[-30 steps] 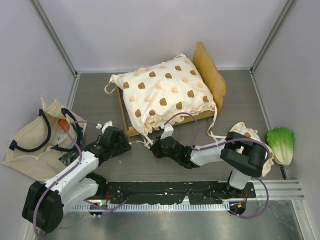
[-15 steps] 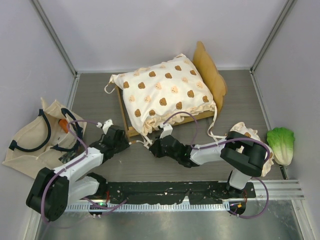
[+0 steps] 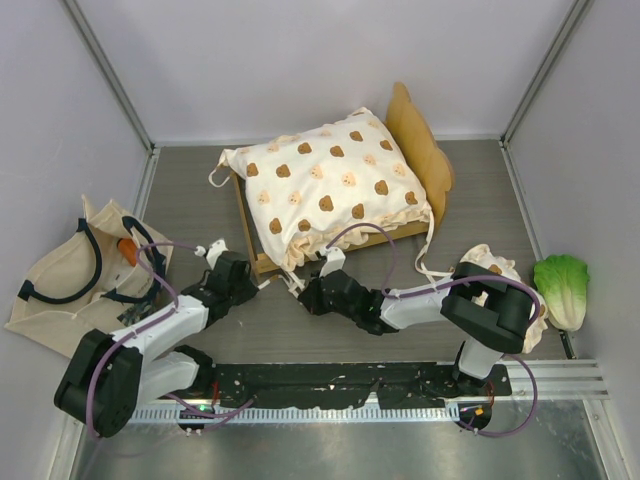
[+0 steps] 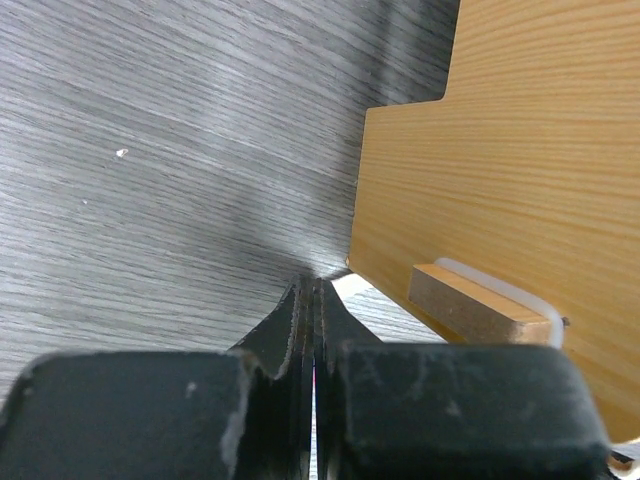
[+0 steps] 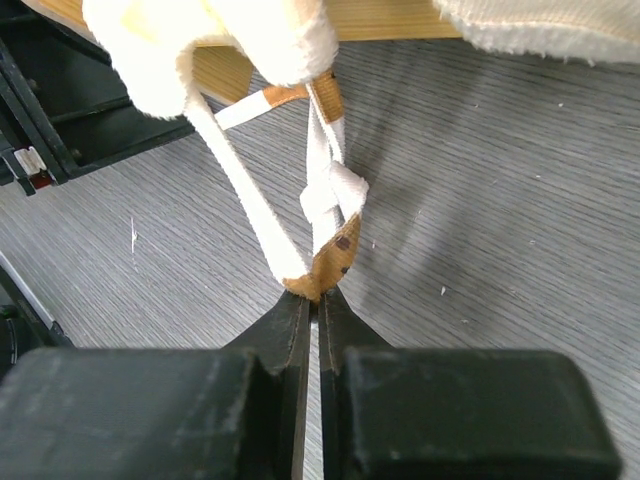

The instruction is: Set up the pet bed

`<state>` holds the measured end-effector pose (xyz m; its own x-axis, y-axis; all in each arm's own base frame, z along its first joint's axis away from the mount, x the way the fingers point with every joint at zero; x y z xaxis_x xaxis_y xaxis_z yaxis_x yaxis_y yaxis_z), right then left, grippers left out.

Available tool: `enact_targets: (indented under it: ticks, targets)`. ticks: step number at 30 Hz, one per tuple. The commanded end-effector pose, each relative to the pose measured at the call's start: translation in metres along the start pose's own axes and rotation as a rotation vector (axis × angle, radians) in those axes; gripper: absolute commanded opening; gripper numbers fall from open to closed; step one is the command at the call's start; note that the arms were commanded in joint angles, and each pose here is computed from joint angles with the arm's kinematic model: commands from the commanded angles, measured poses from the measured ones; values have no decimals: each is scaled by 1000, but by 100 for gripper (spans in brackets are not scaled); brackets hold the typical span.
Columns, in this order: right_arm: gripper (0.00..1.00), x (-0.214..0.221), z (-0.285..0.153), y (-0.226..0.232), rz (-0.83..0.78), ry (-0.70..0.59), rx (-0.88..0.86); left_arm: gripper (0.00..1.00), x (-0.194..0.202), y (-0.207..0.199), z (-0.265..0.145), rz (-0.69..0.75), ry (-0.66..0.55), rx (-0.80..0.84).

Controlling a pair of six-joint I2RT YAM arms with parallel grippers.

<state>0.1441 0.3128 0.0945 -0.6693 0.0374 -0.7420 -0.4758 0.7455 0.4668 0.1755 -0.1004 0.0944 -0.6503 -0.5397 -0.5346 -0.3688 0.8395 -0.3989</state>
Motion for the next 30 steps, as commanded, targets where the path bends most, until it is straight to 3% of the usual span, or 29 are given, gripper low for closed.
enact_targets:
  ticks: [1, 9, 16, 24, 28, 30]
  targets:
    - [11, -8, -2, 3, -8, -22, -17, 0, 5, 8, 0, 9, 25, -35]
    - [18, -6, 3, 3, -7, -2, -43, 0, 6, 7, -2, 17, 37, -17]
    - [14, -3, 2, 0, -58, 40, -42, 0, 3, 4, -6, 24, 34, -9]
    - [2, 0, -3, -1, -82, 49, -81, 0, 3, 8, -9, 21, 22, -13]
    - [2, 0, -3, 1, -100, 76, -126, 0, 4, 9, -11, 18, 26, -6]
    - [7, 1, -3, 1, -100, 89, -131, 0, 4, 8, -11, 18, 26, 2]
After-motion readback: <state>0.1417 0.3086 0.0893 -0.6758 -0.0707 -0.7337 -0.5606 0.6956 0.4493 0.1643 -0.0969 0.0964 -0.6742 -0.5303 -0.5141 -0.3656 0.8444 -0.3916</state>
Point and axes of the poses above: each gripper's point midway between its finger pads, its own z axis out along the fingers, its own y axis along the line the jaws close on, x = y × z, the point moved 10 cm from there along -z, back along the fingers, and after that the axes turned 3 degrees about -z, right-handed, at the moved point
